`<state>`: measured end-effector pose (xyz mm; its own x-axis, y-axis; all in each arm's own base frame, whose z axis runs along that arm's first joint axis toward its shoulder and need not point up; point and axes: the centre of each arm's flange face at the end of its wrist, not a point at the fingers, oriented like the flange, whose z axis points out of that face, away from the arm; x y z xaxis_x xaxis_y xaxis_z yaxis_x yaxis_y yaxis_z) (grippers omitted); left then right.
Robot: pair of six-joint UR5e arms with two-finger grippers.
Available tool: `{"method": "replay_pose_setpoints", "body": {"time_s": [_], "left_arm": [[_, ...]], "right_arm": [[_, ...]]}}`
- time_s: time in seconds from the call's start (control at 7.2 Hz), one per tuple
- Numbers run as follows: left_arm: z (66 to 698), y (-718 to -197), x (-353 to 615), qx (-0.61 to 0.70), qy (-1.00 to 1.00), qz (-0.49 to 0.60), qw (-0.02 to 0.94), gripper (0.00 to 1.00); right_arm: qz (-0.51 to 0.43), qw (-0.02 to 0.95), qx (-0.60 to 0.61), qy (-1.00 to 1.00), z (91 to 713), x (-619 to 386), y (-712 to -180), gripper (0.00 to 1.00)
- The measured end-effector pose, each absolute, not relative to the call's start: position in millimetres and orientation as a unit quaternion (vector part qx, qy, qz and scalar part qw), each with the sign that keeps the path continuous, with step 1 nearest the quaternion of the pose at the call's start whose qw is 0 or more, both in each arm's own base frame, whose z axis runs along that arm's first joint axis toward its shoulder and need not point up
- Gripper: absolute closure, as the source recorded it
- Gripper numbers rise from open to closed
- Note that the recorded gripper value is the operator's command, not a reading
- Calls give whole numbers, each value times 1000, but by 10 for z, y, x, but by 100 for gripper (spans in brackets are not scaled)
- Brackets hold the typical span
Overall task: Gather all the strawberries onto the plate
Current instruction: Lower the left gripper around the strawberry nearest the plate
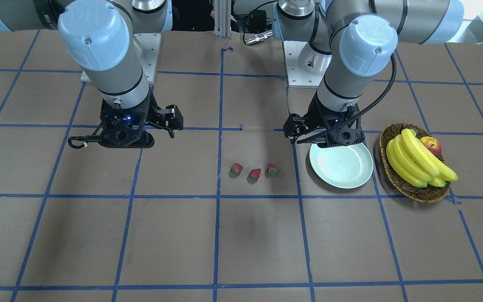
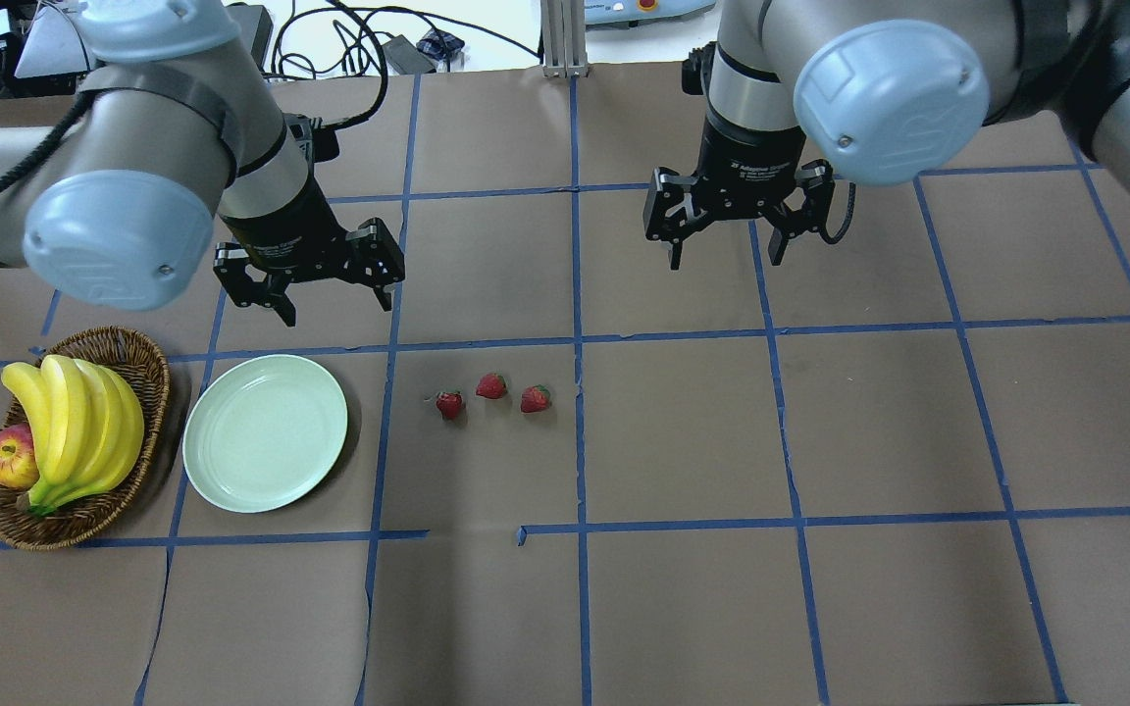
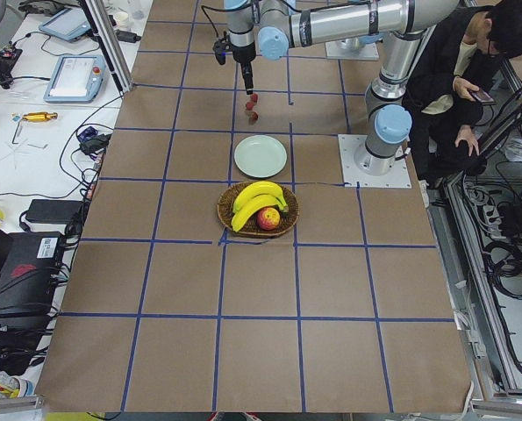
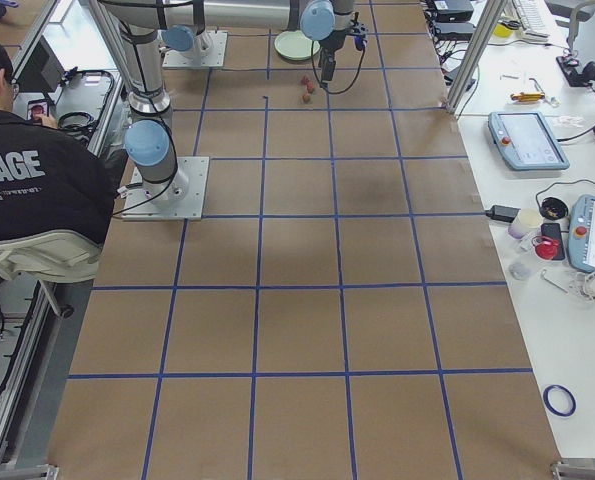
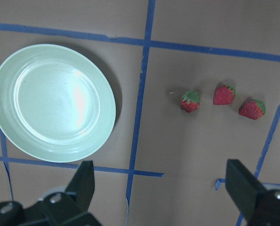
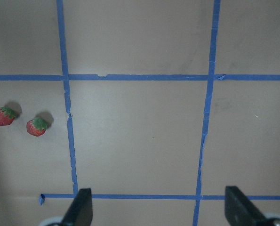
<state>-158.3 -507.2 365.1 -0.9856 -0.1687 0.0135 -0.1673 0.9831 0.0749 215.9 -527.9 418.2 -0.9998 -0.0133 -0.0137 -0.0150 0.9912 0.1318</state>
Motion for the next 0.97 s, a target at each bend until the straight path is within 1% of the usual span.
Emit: {"method": "replay_pose_setpoints", "body": {"time_s": [0.28,0.56,0.97], "left_arm": [[3148,-5161,-1677,102,-993,-35,41,0],[2757,-5232,-1701,113,-991,-59,46,15],[2308,-5322,-1786,135,-985,-89,52,17]], "right_arm": [[68,7,-7,998,4305,1916,-5260,0],[78,9,-10,997,4303,1816,-5248,0],[83,11,-6,996,4265,1753,-5252,0]]}}
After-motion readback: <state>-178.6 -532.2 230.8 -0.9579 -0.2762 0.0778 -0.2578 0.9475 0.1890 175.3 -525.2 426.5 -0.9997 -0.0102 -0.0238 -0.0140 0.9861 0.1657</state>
